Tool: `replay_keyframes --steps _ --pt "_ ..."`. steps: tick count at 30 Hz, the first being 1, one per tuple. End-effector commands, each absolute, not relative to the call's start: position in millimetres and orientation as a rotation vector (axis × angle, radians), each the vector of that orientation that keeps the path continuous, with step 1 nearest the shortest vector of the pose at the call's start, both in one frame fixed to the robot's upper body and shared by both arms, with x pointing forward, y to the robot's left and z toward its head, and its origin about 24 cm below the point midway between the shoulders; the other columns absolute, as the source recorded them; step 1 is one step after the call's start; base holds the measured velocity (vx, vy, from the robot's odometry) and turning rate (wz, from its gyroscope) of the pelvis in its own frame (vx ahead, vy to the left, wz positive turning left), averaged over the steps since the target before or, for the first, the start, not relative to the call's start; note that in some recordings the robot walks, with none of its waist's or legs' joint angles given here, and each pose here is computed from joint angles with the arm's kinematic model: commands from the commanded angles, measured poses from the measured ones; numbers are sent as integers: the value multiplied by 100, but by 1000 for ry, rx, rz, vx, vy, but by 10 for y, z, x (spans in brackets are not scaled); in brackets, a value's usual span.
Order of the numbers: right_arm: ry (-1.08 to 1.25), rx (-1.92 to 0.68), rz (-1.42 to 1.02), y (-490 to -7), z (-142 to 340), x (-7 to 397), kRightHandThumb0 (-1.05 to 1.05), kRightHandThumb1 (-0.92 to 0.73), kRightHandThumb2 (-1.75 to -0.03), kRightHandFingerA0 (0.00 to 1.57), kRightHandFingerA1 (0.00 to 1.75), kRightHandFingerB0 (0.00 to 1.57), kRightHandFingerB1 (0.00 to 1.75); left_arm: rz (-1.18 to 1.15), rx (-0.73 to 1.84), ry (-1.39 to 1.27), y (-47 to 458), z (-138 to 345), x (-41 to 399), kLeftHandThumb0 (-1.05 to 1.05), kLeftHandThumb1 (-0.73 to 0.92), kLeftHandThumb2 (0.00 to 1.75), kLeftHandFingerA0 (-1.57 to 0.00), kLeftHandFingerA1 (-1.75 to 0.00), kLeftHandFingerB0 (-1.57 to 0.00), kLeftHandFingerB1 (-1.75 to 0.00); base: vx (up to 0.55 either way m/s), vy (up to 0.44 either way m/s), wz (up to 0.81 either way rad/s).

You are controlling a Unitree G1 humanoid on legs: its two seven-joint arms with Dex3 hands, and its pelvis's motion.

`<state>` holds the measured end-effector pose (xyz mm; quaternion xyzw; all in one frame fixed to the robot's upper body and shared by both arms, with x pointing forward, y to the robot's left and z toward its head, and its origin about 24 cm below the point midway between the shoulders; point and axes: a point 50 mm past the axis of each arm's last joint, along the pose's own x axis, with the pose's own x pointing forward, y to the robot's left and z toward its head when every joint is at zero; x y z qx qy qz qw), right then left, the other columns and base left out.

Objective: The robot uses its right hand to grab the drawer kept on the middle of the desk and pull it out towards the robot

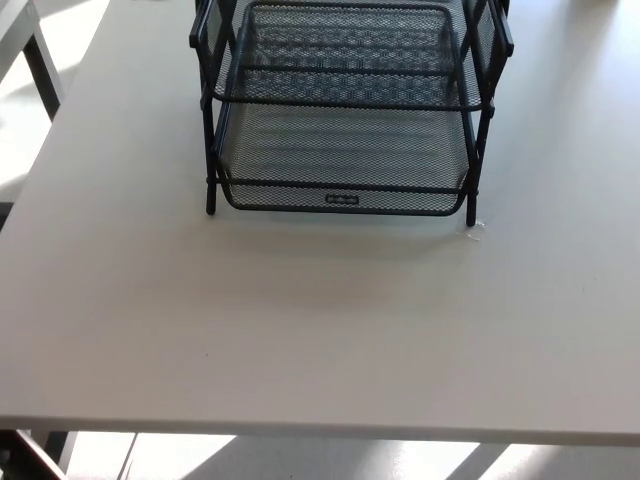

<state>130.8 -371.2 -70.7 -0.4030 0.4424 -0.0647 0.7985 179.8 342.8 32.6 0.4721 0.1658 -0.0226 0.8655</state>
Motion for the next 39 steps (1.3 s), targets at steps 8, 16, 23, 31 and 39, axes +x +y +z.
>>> replay_keyframes --steps 8,16,23,31,39 --pt "1111 -1125 -113 -4372 -98 1336 -68 -65 -60 42 54 40 35 -339 1224 94 3169 822 1865 -28 55 57 -80 -88 -81 -57 0 0 0" --pt "1173 -1205 -257 -4613 176 1278 -69 -50 -94 36 81 49 60 -345 1245 96 3177 842 1856 -28 55 57 -79 -84 -81 -56 0 0 0" --pt "1044 -1080 -525 -4773 875 1419 -70 -46 -56 50 87 57 44 -345 1238 83 3193 839 1862 -28 55 56 -81 -87 -82 -57 0 0 0" --pt "685 -1181 -598 -4682 1464 1679 -64 -44 -83 94 105 30 45 -347 1239 85 3181 840 1853 -29 55 57 -80 -86 -82 -57 0 0 0" --pt "162 -1333 -698 -4109 2165 2003 -80 -64 -59 29 97 27 53 -341 1235 85 3184 835 1852 -28 55 56 -81 -87 -82 -56 0 0 0"
